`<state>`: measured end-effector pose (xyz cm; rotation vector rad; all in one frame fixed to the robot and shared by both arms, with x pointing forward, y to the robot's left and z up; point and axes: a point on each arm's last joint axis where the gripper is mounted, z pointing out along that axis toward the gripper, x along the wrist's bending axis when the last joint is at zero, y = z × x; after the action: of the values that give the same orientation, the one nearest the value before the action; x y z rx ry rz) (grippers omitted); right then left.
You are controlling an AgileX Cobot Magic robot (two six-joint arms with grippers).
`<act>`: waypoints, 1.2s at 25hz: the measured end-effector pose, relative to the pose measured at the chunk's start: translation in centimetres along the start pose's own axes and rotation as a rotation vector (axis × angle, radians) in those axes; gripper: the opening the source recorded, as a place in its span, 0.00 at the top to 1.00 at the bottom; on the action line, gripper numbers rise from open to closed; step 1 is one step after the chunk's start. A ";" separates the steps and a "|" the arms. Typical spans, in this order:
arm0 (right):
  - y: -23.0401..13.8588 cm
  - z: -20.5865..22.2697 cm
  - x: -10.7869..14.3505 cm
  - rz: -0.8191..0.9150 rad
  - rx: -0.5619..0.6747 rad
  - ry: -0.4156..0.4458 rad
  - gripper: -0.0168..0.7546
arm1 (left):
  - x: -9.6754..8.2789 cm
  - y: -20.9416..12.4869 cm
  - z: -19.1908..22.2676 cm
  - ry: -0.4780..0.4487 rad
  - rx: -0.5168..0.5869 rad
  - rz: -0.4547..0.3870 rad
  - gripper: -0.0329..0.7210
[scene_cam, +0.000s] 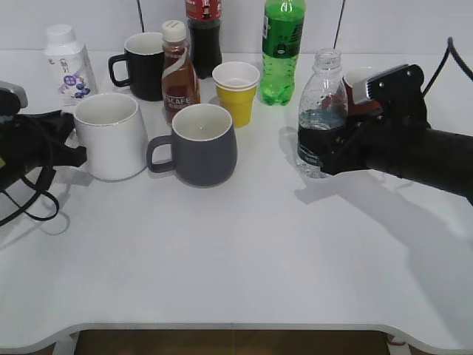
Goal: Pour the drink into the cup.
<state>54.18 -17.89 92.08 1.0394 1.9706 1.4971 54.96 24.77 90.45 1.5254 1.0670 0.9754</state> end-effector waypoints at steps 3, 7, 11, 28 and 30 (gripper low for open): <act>-0.2 0.2 0.1 0.003 -0.013 0.014 0.40 | 0.0 0.1 0.0 0.000 -0.013 -0.006 0.83; -0.6 0.5 0.1 0.011 -0.031 0.031 0.40 | 0.0 0.2 0.0 -0.001 -0.017 -0.007 0.74; -0.7 0.5 0.2 0.012 -0.039 0.041 0.40 | 0.0 0.2 0.0 0.001 -0.019 -0.009 0.71; -0.7 0.6 0.2 0.008 -0.045 0.047 0.26 | -1.1 -1.5 -6.1 -0.004 0.033 -0.037 0.67; -0.6 0.6 0.3 0.011 -0.063 0.050 0.18 | -1.1 -0.6 -6.6 -0.002 0.005 -0.032 0.67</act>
<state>54.27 -17.42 91.41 0.9965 1.9413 1.5951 48.29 25.62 90.94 1.5081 1.0906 0.9498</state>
